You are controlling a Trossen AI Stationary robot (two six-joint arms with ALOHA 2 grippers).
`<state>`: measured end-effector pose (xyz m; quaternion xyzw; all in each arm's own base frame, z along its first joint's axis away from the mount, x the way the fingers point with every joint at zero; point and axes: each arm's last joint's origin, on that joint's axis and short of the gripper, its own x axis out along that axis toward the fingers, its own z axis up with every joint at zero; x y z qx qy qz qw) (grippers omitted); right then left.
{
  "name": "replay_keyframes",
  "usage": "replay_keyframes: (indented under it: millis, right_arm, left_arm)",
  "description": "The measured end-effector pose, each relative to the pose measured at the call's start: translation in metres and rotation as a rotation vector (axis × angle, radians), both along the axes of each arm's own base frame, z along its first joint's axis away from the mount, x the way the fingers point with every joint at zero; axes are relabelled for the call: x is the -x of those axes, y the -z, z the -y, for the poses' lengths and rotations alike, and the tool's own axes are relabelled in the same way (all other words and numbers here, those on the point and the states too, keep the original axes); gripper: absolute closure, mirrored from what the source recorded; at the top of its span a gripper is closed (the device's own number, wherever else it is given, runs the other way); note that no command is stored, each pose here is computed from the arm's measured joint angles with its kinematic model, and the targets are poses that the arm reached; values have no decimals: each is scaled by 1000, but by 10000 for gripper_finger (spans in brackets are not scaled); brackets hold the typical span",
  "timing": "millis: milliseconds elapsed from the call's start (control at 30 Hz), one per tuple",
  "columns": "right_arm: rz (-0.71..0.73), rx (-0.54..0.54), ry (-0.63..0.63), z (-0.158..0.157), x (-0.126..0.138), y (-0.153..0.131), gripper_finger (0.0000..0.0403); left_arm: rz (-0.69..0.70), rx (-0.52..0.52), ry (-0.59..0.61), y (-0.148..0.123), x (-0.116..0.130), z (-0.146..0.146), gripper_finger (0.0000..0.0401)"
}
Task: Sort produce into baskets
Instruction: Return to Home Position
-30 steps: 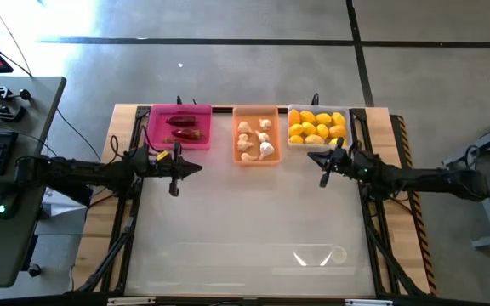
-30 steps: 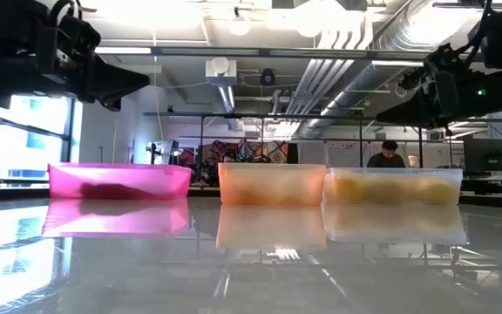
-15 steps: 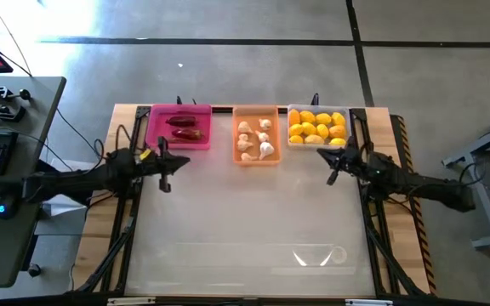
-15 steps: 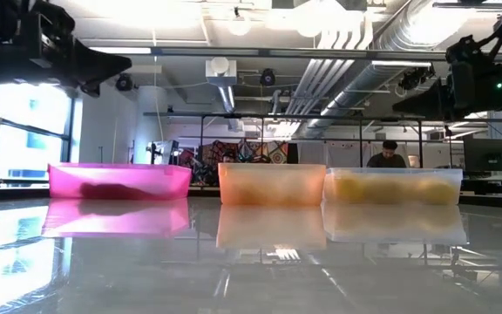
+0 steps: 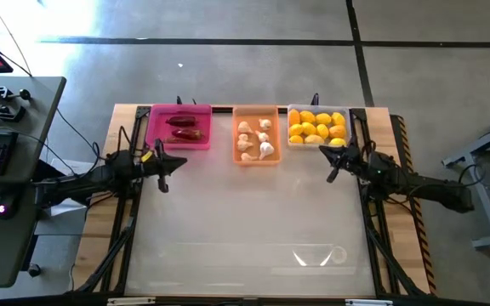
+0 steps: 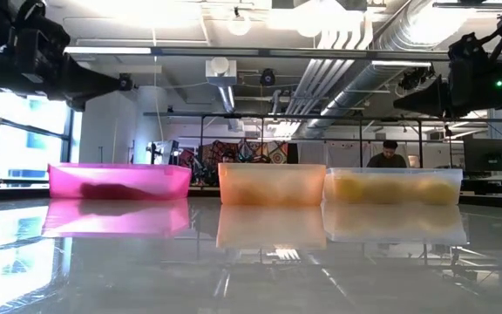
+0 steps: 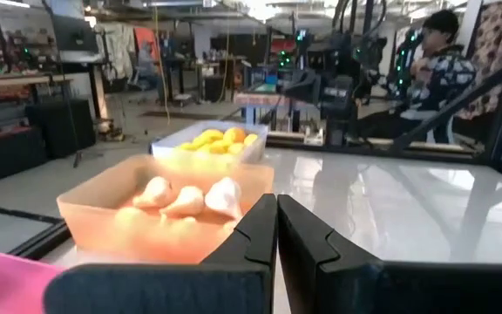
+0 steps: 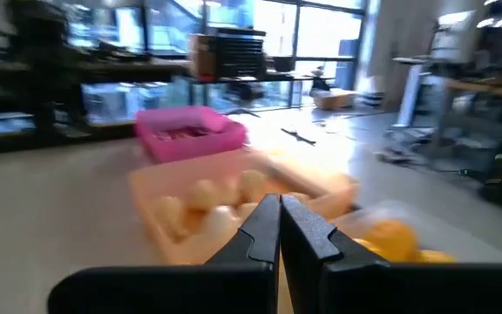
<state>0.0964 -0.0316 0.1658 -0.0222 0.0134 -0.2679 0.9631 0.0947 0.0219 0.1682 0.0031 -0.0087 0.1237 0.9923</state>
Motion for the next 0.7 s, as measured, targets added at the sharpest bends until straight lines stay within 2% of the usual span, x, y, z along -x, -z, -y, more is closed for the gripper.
replay_keyframes:
  millis: [267, 367, 700]
  right_arm:
    - [-152, 174, 12, 2, -2, 3, 403]
    - [-161, 179, 11, 2, -2, 4, 403]
    - [-161, 182, 12, 2, -2, 4, 403]
  left_arm:
    - [-42, -6, -1, 3, -2, -1, 401]
    - [-49, 19, -4, 4, -3, -1, 401]
    - [-53, 6, -4, 4, -3, -1, 401]
